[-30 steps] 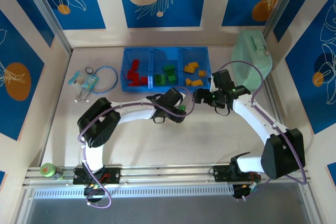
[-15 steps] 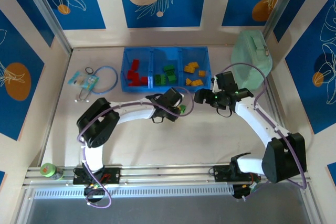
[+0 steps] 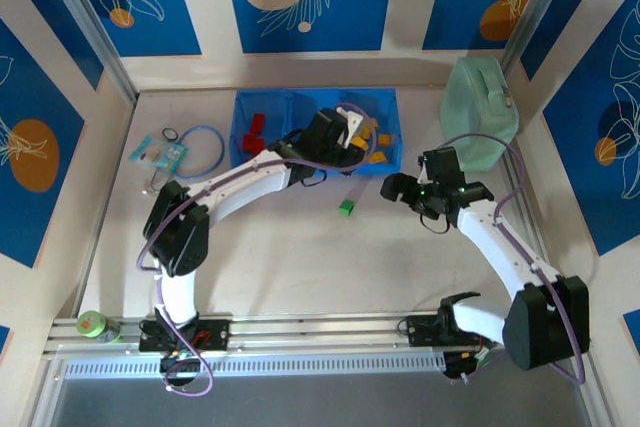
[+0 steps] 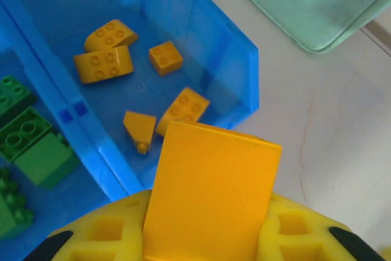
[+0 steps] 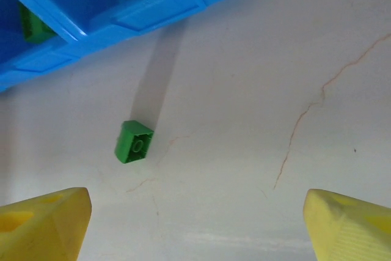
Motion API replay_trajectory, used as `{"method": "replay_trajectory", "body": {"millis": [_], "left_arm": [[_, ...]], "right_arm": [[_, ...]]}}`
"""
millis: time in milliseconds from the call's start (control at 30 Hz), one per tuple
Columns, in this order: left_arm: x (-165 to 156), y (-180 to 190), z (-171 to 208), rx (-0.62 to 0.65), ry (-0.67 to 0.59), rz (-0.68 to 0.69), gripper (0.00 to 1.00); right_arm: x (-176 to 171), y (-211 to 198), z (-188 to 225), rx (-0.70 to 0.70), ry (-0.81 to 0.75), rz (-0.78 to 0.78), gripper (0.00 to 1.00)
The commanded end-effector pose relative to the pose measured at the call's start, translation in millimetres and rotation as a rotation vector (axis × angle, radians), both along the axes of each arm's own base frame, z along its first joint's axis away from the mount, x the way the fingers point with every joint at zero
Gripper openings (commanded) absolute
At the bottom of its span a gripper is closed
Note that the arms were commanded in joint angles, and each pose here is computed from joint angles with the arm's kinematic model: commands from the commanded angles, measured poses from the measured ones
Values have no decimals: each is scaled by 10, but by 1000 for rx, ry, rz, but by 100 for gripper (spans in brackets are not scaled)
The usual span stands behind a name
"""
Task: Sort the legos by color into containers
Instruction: Place the lego in the container, then pick up the lego from the center of the table.
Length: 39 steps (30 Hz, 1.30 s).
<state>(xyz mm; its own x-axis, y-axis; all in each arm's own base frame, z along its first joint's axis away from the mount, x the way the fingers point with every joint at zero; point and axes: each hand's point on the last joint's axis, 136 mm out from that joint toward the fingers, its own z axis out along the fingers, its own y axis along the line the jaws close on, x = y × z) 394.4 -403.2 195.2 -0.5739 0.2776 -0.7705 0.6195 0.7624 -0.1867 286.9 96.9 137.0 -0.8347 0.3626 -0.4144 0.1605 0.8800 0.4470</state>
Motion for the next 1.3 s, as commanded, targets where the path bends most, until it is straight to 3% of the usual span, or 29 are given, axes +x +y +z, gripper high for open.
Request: {"method": "replay_trajectory", "body": {"millis": [0, 367, 400, 467, 500, 533, 767, 900, 1067, 1267], "left_arm": [[108, -100, -184, 33, 46, -45, 26], [667, -325, -177, 71, -24, -2, 30], [724, -321, -147, 77, -33, 11, 35], [785, -310, -94, 97, -40, 23, 65], [783, -301, -10, 99, -44, 25, 74], [757, -292, 86, 94, -52, 24, 77], [460, -67, 878, -40, -208, 39, 81], [216, 191, 1141, -89, -267, 60, 81], [-70, 533, 1166, -106, -294, 88, 82], [-397, 982, 896, -97, -267, 159, 82]], "right_arm": [[-101, -42, 31, 11, -6, -19, 90], [-216, 44, 66, 85, -60, 13, 90], [-226, 40, 66, 81, -60, 12, 90], [-247, 21, 56, 66, -58, 7, 90], [-260, 15, 56, 60, -59, 9, 90], [-271, 8, 58, 54, -60, 10, 90], [-302, -8, -12, 31, -37, 18, 90], [-269, 91, -34, 15, -19, 70, 91], [-213, 263, -84, -19, 9, 131, 90], [-118, 634, -171, -72, 57, 251, 90]]}}
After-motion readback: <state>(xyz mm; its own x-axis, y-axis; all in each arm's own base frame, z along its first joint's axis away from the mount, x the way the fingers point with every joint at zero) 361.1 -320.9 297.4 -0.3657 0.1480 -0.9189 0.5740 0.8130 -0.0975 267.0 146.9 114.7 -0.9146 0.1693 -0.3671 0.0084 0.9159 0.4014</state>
